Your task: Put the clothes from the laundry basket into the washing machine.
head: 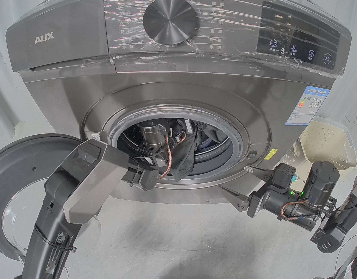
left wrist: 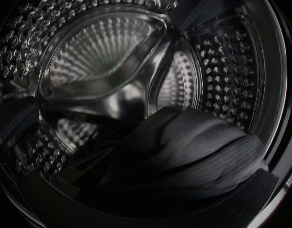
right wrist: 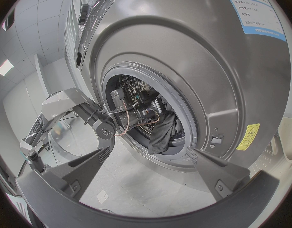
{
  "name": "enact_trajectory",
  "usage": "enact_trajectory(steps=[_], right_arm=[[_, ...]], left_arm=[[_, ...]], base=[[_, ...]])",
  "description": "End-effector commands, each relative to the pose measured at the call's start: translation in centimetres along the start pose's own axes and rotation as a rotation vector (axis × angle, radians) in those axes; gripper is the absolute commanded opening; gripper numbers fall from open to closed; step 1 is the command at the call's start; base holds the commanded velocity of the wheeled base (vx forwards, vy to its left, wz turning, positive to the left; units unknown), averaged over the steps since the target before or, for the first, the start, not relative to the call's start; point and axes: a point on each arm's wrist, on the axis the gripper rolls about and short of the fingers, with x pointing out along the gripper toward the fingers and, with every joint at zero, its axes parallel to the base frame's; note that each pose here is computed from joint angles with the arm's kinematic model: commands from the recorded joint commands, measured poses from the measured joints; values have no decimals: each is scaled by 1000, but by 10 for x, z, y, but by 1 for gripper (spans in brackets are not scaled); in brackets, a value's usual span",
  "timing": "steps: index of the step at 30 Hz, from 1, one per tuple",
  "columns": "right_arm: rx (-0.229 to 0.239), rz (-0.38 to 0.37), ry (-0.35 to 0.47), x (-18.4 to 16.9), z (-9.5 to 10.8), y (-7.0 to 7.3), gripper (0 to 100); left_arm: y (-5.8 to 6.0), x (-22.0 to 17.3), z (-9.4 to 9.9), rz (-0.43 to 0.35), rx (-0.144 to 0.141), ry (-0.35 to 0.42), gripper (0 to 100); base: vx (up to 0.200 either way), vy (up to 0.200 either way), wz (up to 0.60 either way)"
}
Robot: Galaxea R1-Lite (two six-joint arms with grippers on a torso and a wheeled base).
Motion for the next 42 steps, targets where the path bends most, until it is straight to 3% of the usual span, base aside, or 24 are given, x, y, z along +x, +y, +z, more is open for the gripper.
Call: enact_trajectory(steps=[1, 4, 5, 6, 8, 12, 13, 16, 17, 20, 23, 28, 29, 31, 34, 37, 42], right_arm=[[1, 1, 5, 0, -1, 0, 100], [1, 1, 7, 1, -2, 0, 100], [1, 2, 7, 1, -2, 0, 100], [1, 7, 7, 1, -2, 2, 100], [1, 13, 8, 1, -2, 3, 100], [0, 13, 6, 1, -2, 3, 100], [0, 13, 6, 1, -2, 3, 100], [0, 13, 3, 1, -1, 3, 100], [0, 13, 3, 1, -1, 3, 100], [0, 13, 2, 1, -1, 3, 100], [0, 14, -1, 1, 0, 3, 100], [0, 14, -1, 2, 0, 3, 100], [0, 14, -3, 2, 0, 3, 100], [0, 15, -3, 2, 0, 4, 100], [0, 15, -3, 2, 0, 4, 100], [0, 15, -3, 2, 0, 4, 100], [0, 15, 0, 2, -1, 4, 100]], left_arm=[[-6, -42, -5, 54, -28, 298, 100], [-7, -60, -1, 50, -13, 419, 100], [-7, -61, -1, 48, -13, 426, 100], [-8, -71, 0, 21, -12, 495, 100], [-8, -79, -4, -7, -8, 556, 100], [-6, -85, -14, -16, 6, 596, 100], [-3, -87, -26, -15, 26, 621, 100], [3, -86, -38, -10, 58, 640, 100], [3, -85, -42, -12, 65, 644, 0], [2, -80, -41, -15, 59, 628, 0], [-1, -63, -35, -13, 42, 562, 0], [-3, -28, -14, 48, -65, 374, 0], [-2, -27, -14, 54, -66, 368, 0], [11, -8, -7, 100, -72, 245, 0], [19, 6, -2, 120, -78, 159, 0], [19, 12, 4, 117, -87, 107, 0], [18, 10, -6, 111, -84, 110, 0]], base=[[0, 0, 0], [0, 0, 0], [0, 0, 0], [0, 0, 0], [0, 0, 0], [0, 0, 0], [0, 0, 0], [0, 0, 0], [0, 0, 0], [0, 0, 0], [0, 0, 0], [0, 0, 0], [0, 0, 0], [0, 0, 0], [0, 0, 0], [0, 0, 0], [0, 0, 0]])
